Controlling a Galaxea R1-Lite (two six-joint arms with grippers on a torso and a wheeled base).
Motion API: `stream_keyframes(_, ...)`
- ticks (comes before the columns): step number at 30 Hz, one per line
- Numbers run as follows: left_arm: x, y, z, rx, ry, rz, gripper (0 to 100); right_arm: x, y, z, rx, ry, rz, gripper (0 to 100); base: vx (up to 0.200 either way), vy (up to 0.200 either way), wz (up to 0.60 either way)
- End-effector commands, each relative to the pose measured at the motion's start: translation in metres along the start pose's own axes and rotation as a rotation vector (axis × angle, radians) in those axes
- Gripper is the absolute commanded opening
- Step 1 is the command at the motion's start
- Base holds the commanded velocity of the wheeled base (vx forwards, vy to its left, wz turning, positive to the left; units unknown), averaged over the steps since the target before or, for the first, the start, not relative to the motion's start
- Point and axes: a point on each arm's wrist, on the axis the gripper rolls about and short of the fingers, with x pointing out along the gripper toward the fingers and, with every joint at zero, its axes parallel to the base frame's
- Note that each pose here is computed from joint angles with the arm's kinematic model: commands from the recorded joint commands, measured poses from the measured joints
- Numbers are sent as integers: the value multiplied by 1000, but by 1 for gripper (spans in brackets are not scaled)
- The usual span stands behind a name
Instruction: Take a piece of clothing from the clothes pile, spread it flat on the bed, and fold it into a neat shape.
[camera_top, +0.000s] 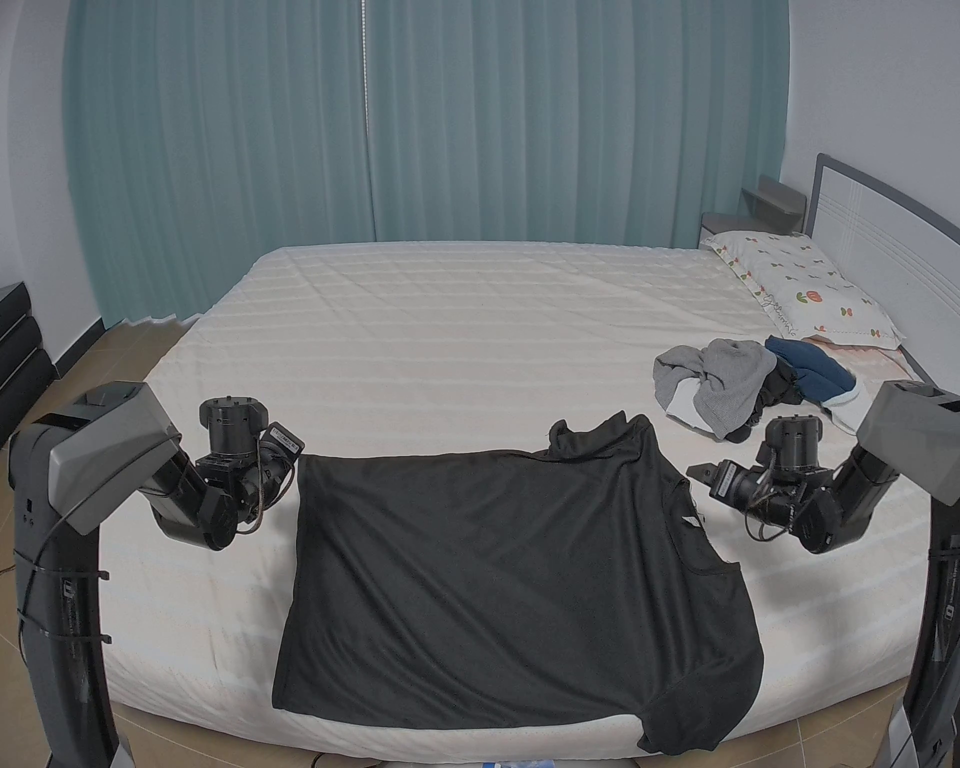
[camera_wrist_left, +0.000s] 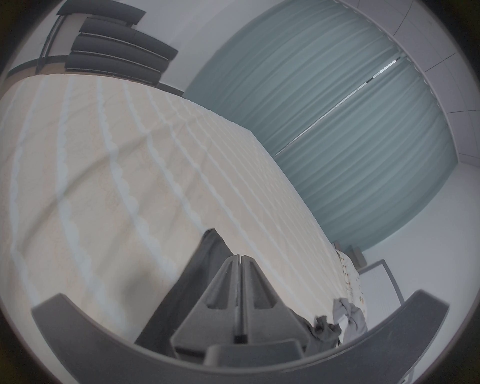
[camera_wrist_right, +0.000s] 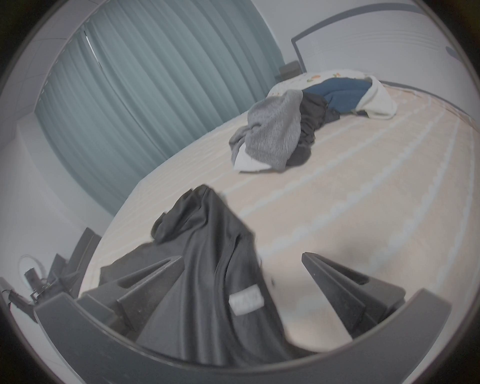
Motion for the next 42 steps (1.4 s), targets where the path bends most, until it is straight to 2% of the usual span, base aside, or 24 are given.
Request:
stream_keyframes(1, -66, -10, 9, -12, 117, -59, 0, -101, 0, -4, 15, 67, 147, 100, 0, 0, 0)
stream_keyframes(3, -69, -5, 6, -11, 128, -42, 0, -106, -1, -7, 20, 81, 152, 100, 0, 0, 0)
stream_keyframes(5, -86, 9, 0, -10, 162, 9, 0, -123, -4, -17, 29, 127, 178, 100, 0, 0, 0)
stream_keyframes(8, -108, 20, -6, -5, 190, 42, 0, -136, -9, -28, 36, 191, 210, 100, 0, 0, 0)
stream_keyframes(14, -139, 27, -19, 15, 242, 61, 0, -141, -19, -45, 53, 289, 224, 100, -33, 0, 0)
stream_keyframes(15, -139, 27, -19, 15, 242, 61, 0, -141, -19, -45, 53, 289, 224, 100, -200, 0, 0)
stream_keyframes(18, -154, 37, -36, 14, 341, 80, 0, -144, -21, -46, 67, 294, 223, 100, -200, 0, 0)
stream_keyframes(21, -157, 41, -40, -4, 390, 82, 0, -145, -22, -49, 63, 305, 219, 100, -200, 0, 0)
stream_keyframes(28, -158, 44, -42, -4, 403, 94, 0, -145, -23, -51, 64, 314, 215, 100, -200, 0, 0)
stream_keyframes(32, -158, 46, -43, -6, 407, 102, 0, -144, -23, -53, 63, 323, 215, 100, 0, 0, 0)
stream_keyframes(37, -157, 45, -43, -70, 420, 102, 0, -144, -22, -54, 61, 330, 217, 100, 0, 0, 0)
stream_keyframes(42, -158, 43, -43, -86, 419, 95, 0, -144, -22, -58, 59, 349, 214, 100, 0, -80, 0)
